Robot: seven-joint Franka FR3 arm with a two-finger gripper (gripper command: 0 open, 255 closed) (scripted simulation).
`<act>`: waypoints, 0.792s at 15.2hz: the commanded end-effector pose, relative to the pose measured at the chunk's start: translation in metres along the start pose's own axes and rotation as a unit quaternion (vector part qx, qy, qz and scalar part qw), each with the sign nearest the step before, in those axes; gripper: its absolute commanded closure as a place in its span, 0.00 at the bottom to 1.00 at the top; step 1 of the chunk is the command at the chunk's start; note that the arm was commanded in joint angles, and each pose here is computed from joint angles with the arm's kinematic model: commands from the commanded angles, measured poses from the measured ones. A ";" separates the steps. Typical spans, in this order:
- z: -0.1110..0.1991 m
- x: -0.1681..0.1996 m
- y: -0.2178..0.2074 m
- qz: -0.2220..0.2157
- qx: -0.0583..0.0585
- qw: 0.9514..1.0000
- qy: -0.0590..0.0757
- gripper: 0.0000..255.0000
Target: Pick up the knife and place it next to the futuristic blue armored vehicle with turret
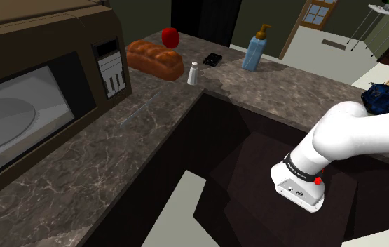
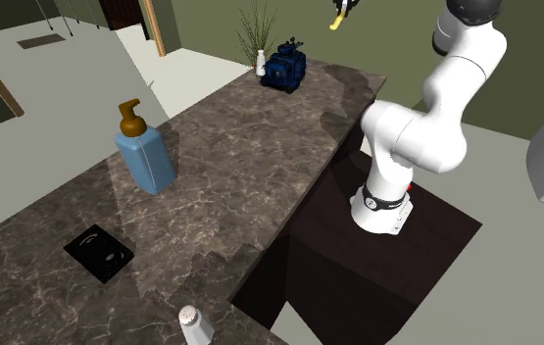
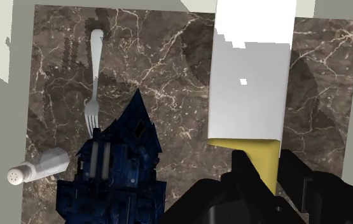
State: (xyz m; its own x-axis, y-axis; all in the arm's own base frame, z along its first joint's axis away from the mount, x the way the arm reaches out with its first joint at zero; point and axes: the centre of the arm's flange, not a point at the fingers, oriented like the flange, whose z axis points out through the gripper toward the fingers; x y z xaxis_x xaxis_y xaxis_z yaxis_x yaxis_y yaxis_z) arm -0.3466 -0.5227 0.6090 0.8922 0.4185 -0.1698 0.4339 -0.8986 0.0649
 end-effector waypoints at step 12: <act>0.055 -0.045 -0.006 0.000 0.000 1.000 -0.001 1.00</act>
State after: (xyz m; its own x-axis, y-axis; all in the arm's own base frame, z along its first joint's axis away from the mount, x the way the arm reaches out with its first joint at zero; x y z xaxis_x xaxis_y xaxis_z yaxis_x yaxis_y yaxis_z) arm -0.3961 -0.5426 0.5681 0.8917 0.4192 -0.1707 0.4345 -0.8984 0.0634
